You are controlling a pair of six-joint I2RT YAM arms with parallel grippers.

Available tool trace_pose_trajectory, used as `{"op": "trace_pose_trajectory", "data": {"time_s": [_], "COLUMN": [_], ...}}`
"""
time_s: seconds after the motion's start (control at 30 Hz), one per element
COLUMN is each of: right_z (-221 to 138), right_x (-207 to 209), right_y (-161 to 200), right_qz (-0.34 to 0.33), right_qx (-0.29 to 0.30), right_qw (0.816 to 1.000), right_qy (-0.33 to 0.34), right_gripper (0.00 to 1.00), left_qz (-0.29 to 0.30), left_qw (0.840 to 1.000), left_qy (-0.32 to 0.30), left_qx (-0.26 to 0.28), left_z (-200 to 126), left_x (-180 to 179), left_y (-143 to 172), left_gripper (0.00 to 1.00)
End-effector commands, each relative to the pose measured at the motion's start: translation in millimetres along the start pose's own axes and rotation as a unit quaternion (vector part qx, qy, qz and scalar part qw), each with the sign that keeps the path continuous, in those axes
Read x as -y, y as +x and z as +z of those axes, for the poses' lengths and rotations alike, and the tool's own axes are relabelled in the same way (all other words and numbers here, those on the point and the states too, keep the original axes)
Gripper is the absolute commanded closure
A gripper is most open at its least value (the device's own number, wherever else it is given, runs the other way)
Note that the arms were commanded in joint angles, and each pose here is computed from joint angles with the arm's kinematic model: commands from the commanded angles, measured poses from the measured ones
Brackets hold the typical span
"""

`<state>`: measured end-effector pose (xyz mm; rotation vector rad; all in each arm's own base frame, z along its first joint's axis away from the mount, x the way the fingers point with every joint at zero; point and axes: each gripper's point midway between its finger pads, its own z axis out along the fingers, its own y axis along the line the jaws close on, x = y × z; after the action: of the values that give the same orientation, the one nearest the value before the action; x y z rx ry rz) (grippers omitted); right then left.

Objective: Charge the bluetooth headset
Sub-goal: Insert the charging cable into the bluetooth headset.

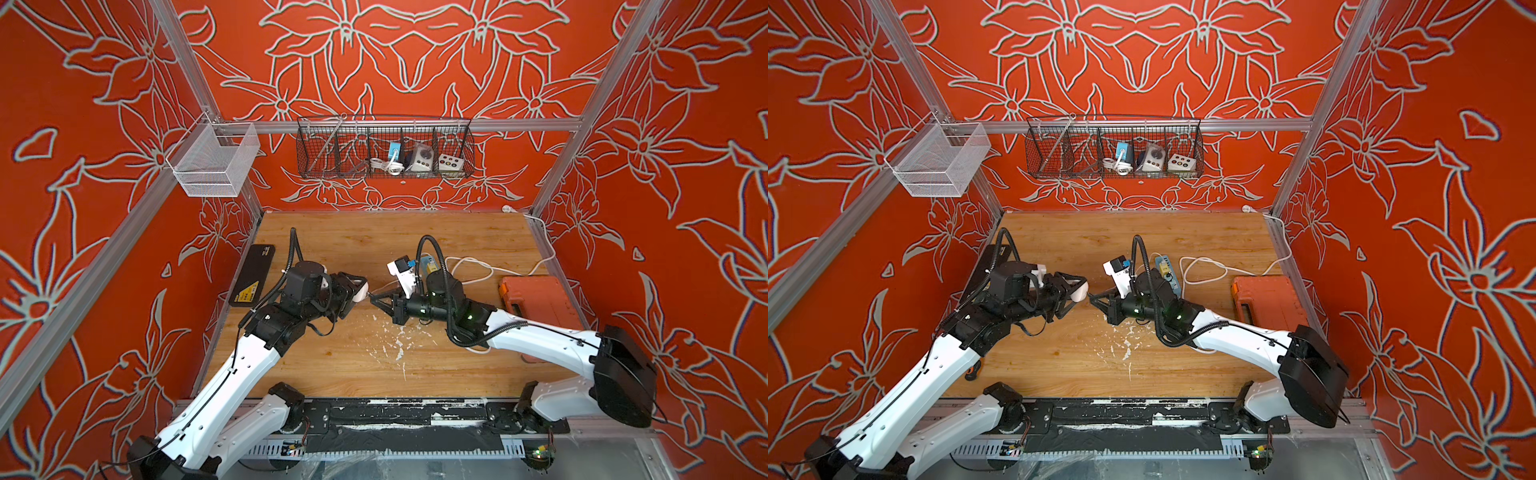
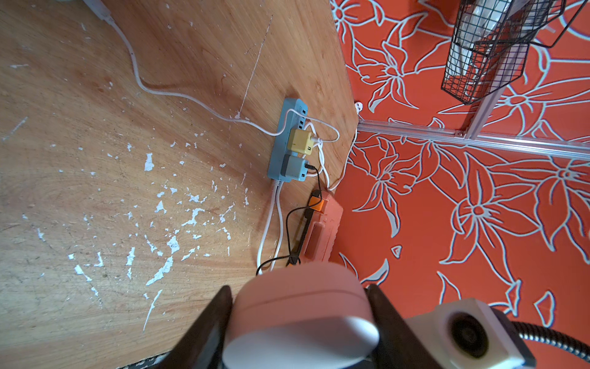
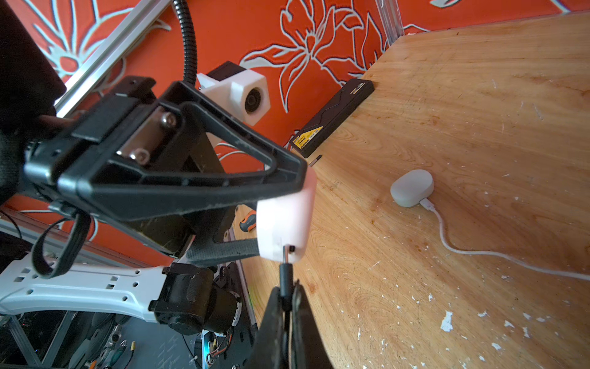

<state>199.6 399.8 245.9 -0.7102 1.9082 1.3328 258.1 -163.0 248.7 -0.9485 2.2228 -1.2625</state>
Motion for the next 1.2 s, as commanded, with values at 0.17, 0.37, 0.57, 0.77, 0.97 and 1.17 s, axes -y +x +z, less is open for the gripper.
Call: {"op": "trace_pose_trajectory", "data": {"time_s": [0.17,0.37,0.57,0.77,0.97,1.17], "right_z": [1,3,0,-7,-11,-9], "right_x": [-5,-2,-2,-10,-11,-7], "right_y": [-6,-5,-13,-20,-22,-20], "right_qz": [0.000,-0.002,-0.013,-0.021,-0.024,-0.020], "right_qx": [0.007,0.004,0.015,0.024,0.030,0.028], "right_qw": [1.000,1.000,1.000,0.999,0.999,0.999], "right_qy": [-0.002,0.005,0.014,0.007,0.010,0.016], "right_gripper": [1.00,1.00,1.00,1.00,1.00,1.00], "left_qz": [-0.006,-0.004,-0.003,-0.006,-0.008,-0.009], "left_qw": [1.000,0.999,0.999,0.999,0.999,0.999], "left_qy": [0.023,0.028,0.026,0.019,0.017,0.024], "left_qx": [-0.014,-0.022,-0.034,-0.030,-0.033,-0.034], "left_z": [0,-1,2,3,6,5], "left_x": [9,12,11,3,2,4], "left_y": [5,8,12,11,11,12], "left_gripper": [0.51,0.51,0.53,0.53,0.53,0.53]}}
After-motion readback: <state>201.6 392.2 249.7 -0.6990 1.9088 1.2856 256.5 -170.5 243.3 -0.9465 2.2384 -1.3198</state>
